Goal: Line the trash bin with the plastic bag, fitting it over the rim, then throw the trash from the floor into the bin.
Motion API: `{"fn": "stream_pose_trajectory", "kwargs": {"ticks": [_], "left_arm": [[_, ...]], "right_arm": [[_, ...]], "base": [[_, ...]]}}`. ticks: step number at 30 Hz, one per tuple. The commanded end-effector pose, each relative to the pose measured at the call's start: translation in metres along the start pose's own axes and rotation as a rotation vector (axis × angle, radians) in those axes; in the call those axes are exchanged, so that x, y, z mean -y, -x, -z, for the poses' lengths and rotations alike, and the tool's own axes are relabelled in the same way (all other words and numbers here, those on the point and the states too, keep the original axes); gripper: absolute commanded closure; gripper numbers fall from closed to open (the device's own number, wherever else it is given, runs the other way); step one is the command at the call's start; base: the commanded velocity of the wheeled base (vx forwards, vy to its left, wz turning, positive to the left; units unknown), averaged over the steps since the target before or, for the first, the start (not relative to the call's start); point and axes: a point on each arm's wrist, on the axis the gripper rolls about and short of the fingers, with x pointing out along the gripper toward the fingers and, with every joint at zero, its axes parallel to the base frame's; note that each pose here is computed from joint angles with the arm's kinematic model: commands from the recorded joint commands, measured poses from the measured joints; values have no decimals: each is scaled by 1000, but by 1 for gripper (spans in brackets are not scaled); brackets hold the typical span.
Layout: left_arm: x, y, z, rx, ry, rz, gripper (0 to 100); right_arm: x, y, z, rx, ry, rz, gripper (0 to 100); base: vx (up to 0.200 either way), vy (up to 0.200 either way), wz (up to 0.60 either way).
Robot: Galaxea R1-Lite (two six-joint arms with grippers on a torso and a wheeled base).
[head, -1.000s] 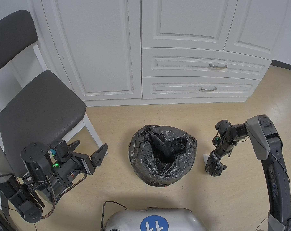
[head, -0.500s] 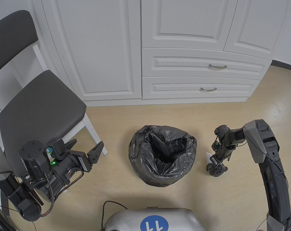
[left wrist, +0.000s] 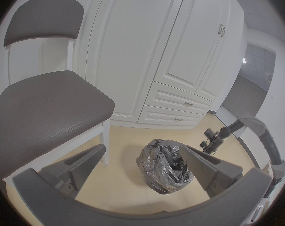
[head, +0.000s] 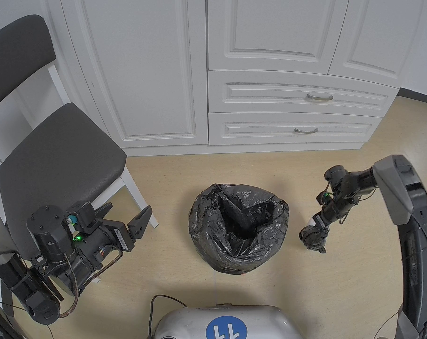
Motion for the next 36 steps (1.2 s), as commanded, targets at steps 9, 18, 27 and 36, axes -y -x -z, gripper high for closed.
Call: {"fn": "stream_pose_trajectory", "kwargs": {"ticks": [9,18,27,36], "left_arm": [[1,7,-13,58,7,13,0],[3,7,-11,47,-1,23,0],[3,14,2,-20,-2,20,0],[-10,40,10,-74,79,-28,0]], "right_arm": [[-15,184,4,410,32,56,100],[-68,195,-4,655,41,-92,100],[-151,165,-5,726,127,-220,100],[-189,121,-14,798,94,-204,100]], "base": [[0,0,0],[0,0,0],[0,0,0],[0,0,0]]}}
